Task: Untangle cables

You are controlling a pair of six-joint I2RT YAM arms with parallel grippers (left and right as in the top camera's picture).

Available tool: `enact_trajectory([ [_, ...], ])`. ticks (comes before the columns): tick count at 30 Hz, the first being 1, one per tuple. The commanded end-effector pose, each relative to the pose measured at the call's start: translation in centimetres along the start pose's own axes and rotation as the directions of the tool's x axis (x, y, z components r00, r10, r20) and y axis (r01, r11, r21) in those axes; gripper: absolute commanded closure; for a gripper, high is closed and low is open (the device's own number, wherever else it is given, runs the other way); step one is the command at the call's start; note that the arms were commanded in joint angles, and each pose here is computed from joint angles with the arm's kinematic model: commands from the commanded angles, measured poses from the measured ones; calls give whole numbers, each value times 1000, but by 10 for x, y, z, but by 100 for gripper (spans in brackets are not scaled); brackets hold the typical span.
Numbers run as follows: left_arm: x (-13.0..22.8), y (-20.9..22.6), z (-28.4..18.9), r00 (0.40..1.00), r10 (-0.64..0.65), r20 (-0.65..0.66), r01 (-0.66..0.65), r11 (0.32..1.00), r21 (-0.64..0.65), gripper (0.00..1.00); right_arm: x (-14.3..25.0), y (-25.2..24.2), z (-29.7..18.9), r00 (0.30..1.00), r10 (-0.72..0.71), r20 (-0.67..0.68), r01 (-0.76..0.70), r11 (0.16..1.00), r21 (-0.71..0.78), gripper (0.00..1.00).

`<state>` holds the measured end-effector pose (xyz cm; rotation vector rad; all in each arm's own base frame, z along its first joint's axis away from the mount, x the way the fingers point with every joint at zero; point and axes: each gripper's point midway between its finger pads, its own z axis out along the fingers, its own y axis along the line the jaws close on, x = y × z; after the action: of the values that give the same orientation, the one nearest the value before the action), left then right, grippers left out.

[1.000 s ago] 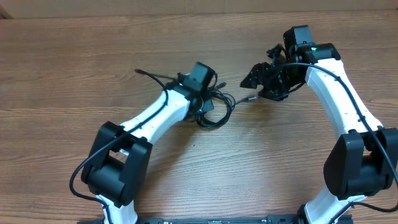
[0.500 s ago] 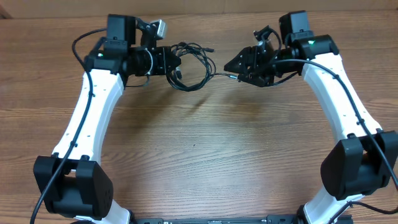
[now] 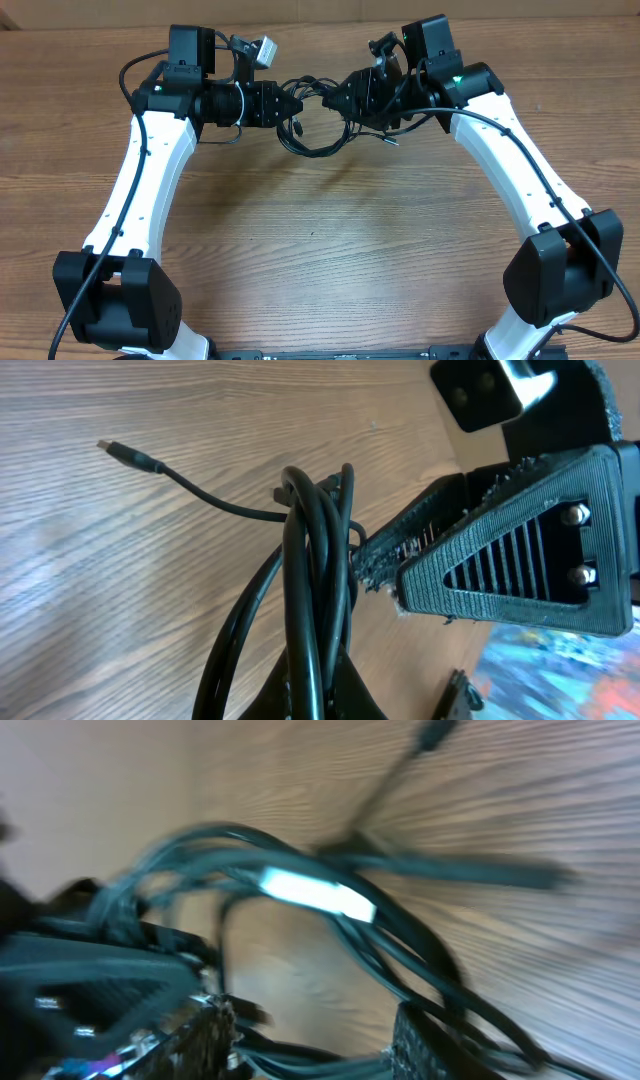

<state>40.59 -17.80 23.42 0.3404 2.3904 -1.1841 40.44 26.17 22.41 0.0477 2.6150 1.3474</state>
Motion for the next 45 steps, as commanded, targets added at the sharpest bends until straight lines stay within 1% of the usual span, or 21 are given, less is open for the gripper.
enact_trajectory([
  [1, 1, -13, -1, 1000, 18, -7, -17, 997, 78, 96, 2, 19, -2, 996, 79, -32, -81, 994, -69, 52],
  [6, 2, -26, -2, 1000, 16, -15, -13, 988, 151, 96, -5, 16, -1, 989, 148, 3, -148, 988, -53, 54],
  [8, 3, -31, -3, 1000, 16, -19, -12, 983, 183, 96, -12, 9, 0, 980, 196, 41, -195, 981, -20, 58],
  [11, 4, -40, -5, 1000, 11, -26, -4, 973, 232, 96, -13, 8, 4, 974, 220, 56, -220, 975, -7, 59],
  [18, 12, -61, 3, 998, 29, -59, -10, 954, 300, 96, -21, 21, 28, 968, 239, 76, -236, 970, -53, 58],
  [22, 10, -71, 1, 998, 15, -67, 10, 936, 353, 96, -18, 17, 48, 966, 253, 50, -251, 967, -50, 58],
  [25, 7, -83, -5, 998, 35, -55, -9, 906, 423, 96, -15, 11, 55, 967, 253, 36, -252, 967, -34, 58],
  [27, 0, -87, -12, 999, 30, -40, -8, 889, 458, 96, -10, 5, 55, 975, 221, 26, -221, 975, -5, 59],
  [29, -6, -86, -19, 999, 24, -23, -10, 880, 474, 96, -4, -12, 54, 971, 236, 28, -237, 969, 69, 62],
  [30, -10, -79, -24, 1000, 15, -6, -10, 885, 466, 96, 0, -38, 47, 965, 256, 52, -262, 950, 172, 65],
  [32, -13, -68, -26, 1000, -11, 5, 8, 903, 430, 96, 2, -67, 33, 957, 279, 75, -289, 918, 273, 69],
  [33, -14, -61, -26, 1000, -28, 8, 22, 917, 399, 96, 2, -73, 29, 959, 275, 73, -284, 914, 289, 72],
  [35, -15, -49, -25, 998, -55, 14, 47, 937, 346, 96, 5, -92, 14, 966, 254, 54, -257, 904, 343, 83],
  [36, -15, -39, -24, 997, -68, 20, 59, 952, 300, 96, 5, -100, 7, 966, 254, 45, -253, 899, 358, 86],
  [37, -14, -31, -22, 996, -81, 21, 73, 964, 254, 96, 4, -105, 3, 967, 251, 42, -248, 898, 364, 88],
  [38, -13, -25, -20, 995, -93, 21, 86, 972, 221, 96, 4, -110, -3, 967, 253, 42, -250, 894, 372, 94],
  [39, -10, -14, -18, 993, -114, 18, 110, 981, 160, 96, 2, -112, -8, 968, 248, 35, -244, 899, 363, 96],
  [41, -5, -5, -15, 993, -120, 10, 118, 988, 101, 96, 0, -106, -12, 977, 212, -1, -201, 930, 306, 96],
  [43, 1, 0, -12, 993, -119, -8, 120, 991, 57, 96, -1, -88, -16, 990, 132, -48, -120, 973, 198, 96],
  [45, 7, 3, -7, 994, -111, -25, 111, 994, 17, 96, -1, -66, -19, 996, 56, -68, -49, 994, 101, 91],
])
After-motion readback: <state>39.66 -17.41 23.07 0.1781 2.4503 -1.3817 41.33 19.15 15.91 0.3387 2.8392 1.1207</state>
